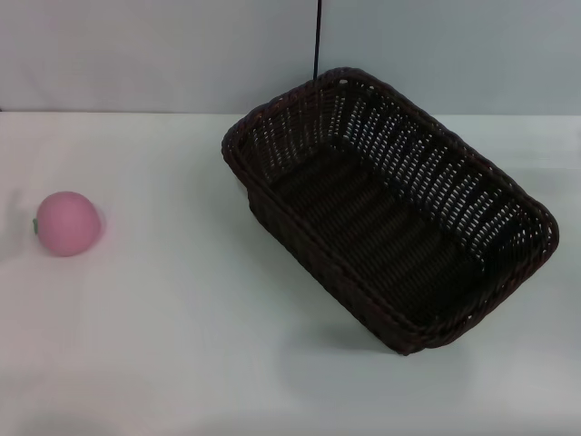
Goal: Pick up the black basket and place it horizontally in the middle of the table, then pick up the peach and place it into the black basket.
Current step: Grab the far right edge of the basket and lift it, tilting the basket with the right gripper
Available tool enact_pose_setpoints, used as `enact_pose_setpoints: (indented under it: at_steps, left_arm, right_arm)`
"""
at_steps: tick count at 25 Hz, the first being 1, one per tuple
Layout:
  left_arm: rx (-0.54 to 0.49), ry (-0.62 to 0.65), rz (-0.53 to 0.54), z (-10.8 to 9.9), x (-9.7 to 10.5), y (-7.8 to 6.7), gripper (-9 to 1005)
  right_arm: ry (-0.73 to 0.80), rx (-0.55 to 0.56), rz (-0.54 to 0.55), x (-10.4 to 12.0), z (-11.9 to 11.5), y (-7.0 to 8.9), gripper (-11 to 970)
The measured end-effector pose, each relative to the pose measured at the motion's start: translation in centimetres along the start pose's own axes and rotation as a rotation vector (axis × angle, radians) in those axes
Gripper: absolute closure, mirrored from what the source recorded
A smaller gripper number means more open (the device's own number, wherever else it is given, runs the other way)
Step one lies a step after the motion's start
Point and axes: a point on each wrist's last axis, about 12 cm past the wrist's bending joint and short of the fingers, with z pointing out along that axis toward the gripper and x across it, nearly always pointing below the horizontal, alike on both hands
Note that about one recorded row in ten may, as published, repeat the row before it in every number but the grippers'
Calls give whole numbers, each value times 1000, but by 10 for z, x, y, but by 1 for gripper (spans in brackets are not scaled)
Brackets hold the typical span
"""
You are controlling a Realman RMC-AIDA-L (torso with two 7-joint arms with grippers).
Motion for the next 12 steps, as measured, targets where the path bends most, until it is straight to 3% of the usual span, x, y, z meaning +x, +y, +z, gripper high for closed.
enact_pose_setpoints:
  at_steps: [10,12]
  left_arm:
    - [-17,-14,-24,0,0,-1,643]
    - [-20,-15,-24,-1,0,-1,650]
  right_arm:
    - [0,0,1,0,0,0,525]
    - [0,0,1,0,0,0,525]
